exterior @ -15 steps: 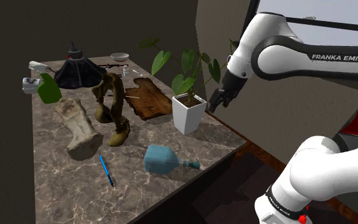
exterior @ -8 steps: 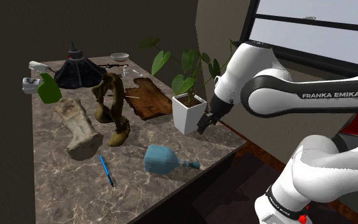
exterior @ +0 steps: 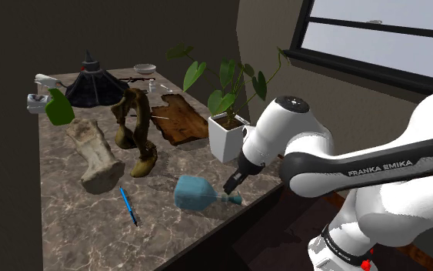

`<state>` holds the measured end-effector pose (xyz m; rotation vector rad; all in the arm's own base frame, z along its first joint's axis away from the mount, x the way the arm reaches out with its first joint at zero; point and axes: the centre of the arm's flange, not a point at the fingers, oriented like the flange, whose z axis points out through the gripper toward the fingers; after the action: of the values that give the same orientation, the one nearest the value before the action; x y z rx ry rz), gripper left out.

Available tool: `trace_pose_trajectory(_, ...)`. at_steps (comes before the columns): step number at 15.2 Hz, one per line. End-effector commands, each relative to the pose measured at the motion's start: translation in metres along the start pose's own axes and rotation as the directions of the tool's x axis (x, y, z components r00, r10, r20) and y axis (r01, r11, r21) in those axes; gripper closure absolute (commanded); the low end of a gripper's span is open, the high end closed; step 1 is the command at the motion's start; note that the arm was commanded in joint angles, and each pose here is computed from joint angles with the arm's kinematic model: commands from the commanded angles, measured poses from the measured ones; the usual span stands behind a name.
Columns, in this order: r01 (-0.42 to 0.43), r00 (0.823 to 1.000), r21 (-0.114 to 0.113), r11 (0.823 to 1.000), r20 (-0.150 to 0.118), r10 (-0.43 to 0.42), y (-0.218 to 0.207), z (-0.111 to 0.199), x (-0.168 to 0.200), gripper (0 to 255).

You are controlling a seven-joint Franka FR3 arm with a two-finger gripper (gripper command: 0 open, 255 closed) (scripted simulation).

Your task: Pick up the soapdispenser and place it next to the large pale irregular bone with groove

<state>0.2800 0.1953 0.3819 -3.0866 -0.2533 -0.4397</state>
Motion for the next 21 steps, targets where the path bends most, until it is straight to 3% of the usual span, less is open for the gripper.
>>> trace_pose_trajectory(1,0.024,1.0,-0.004,1.0,-0.013,-0.025,-0.019,0.017,-0.007,0)
trace_pose_trajectory(10,0.038,0.999,-0.008,0.999,-0.019,-0.038,-0.028,0.068,-0.011,0)
trace_pose_trajectory(18,0.038,0.999,-0.008,0.999,-0.019,-0.038,-0.028,0.068,-0.011,0)
trace_pose_trajectory(19,0.038,0.999,-0.008,0.999,-0.019,-0.038,-0.028,0.068,-0.011,255)
trace_pose_trajectory(21,0.038,0.999,-0.008,0.999,-0.019,-0.038,-0.028,0.068,-0.011,255)
